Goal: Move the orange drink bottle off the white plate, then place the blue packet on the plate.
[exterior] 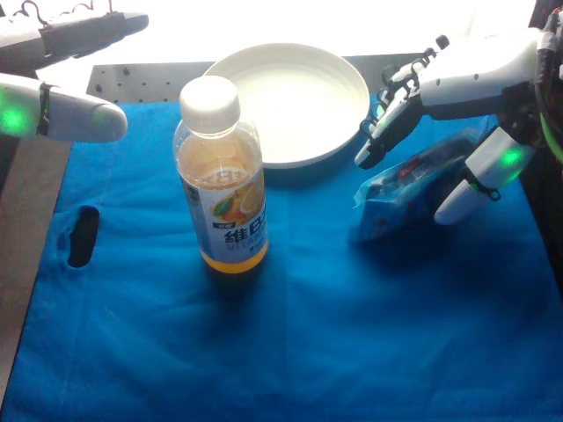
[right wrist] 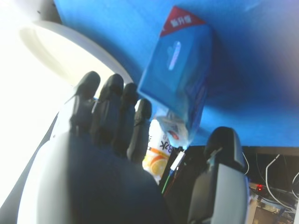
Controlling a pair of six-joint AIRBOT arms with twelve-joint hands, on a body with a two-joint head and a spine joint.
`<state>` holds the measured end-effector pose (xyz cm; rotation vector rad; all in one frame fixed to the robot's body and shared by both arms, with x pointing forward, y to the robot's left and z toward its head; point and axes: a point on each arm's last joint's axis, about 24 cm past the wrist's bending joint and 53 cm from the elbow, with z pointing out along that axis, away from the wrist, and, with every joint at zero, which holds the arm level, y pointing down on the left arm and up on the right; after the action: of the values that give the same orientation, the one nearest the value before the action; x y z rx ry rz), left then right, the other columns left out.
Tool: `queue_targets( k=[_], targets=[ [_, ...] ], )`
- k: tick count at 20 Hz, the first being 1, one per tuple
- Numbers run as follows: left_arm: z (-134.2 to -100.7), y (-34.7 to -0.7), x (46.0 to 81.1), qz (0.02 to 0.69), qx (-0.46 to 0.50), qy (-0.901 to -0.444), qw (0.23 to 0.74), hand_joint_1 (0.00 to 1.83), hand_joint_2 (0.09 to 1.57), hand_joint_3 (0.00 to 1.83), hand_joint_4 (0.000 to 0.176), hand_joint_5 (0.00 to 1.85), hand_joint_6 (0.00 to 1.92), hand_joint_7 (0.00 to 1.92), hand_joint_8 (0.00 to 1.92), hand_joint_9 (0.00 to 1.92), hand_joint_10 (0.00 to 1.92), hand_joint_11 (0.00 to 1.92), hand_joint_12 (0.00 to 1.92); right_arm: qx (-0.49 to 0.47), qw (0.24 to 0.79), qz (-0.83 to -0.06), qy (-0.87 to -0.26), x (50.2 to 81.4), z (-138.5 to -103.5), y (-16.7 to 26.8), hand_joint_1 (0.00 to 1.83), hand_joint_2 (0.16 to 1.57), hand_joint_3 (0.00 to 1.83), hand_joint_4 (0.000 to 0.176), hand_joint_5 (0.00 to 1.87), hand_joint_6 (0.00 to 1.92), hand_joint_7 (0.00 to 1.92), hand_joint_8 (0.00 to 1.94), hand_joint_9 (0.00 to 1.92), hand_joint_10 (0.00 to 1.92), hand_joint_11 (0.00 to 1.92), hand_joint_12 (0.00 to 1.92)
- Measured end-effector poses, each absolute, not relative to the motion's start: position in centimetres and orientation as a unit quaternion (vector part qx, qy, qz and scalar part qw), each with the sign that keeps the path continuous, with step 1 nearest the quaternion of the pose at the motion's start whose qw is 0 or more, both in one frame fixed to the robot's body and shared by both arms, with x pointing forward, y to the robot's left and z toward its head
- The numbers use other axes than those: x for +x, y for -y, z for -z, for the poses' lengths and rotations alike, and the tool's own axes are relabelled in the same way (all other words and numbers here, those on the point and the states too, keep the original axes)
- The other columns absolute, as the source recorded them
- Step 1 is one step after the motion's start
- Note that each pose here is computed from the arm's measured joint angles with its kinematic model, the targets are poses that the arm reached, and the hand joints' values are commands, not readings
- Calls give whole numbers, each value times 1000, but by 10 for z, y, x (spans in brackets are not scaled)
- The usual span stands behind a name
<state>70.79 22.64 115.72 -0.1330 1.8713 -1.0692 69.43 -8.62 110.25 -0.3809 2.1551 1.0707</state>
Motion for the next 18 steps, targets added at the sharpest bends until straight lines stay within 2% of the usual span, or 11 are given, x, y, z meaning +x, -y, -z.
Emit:
queue_targets(
  k=[1,2,3,4,9,10,11,14,16,17,18],
  targets=[
    [-1157,-226,708,437,-54,-764,472,332,697,3,176,0,0,0,0,0,0,0,0,-146,344,-412,-831,694,-1100,87,1024,938,1,13,787,29,869,47,736,153,225,1152],
    [-1157,-226,708,437,-54,-764,472,336,705,6,176,0,0,0,0,0,0,0,0,-146,343,-411,-832,694,-1099,87,1069,973,0,0,905,59,972,104,627,691,263,1335],
    [-1157,-226,708,437,-54,-764,471,350,703,4,173,0,0,0,0,0,0,0,0,-146,343,-409,-833,694,-1097,87,1183,1086,11,6,918,805,1006,822,543,1122,342,1542],
    [-1157,-226,708,438,-54,-764,471,348,705,4,174,0,0,0,0,0,0,0,0,-145,342,-410,-833,695,-1097,88,1190,1137,5,25,887,1039,948,1051,531,1206,382,1592],
    [-1155,-221,708,441,-53,-763,470,305,694,0,169,0,0,0,0,0,0,0,0,-127,347,-415,-832,703,-1100,91,1212,1121,0,29,975,966,973,1034,763,825,348,1234],
    [-1156,-221,708,441,-54,-762,470,302,694,0,168,0,0,0,0,0,0,0,0,-122,348,-416,-831,705,-1100,91,1217,1117,0,9,974,928,988,1052,792,797,389,1269],
    [-1156,-222,709,441,-55,-762,471,293,689,0,167,0,0,0,0,0,0,0,0,-114,349,-419,-831,708,-1100,92,1214,1127,1,0,957,927,964,1115,777,804,379,1373],
    [-1156,-227,711,435,-56,-763,475,206,714,9,128,0,0,0,0,0,0,0,0,-93,351,-434,-825,712,-1106,91,1244,1103,0,0,971,846,1057,1024,902,824,599,1435],
    [-1155,-229,713,431,-57,-764,477,209,715,6,156,0,0,0,0,0,0,0,0,-93,352,-440,-821,712,-1109,88,1233,1141,2,0,908,915,969,1194,906,913,629,1584],
    [-1155,-231,714,427,-60,-765,478,183,707,2,161,0,0,0,0,0,0,0,0,-98,355,-442,-818,712,-1113,86,1238,1160,2,0,932,824,887,1369,787,1231,611,1769],
    [-1153,-233,715,423,-62,-767,478,200,729,10,155,0,0,0,0,0,0,0,0,-100,360,-447,-813,713,-1122,84,1228,1158,0,0,888,930,933,1269,810,1185,645,1698]
  ],
)
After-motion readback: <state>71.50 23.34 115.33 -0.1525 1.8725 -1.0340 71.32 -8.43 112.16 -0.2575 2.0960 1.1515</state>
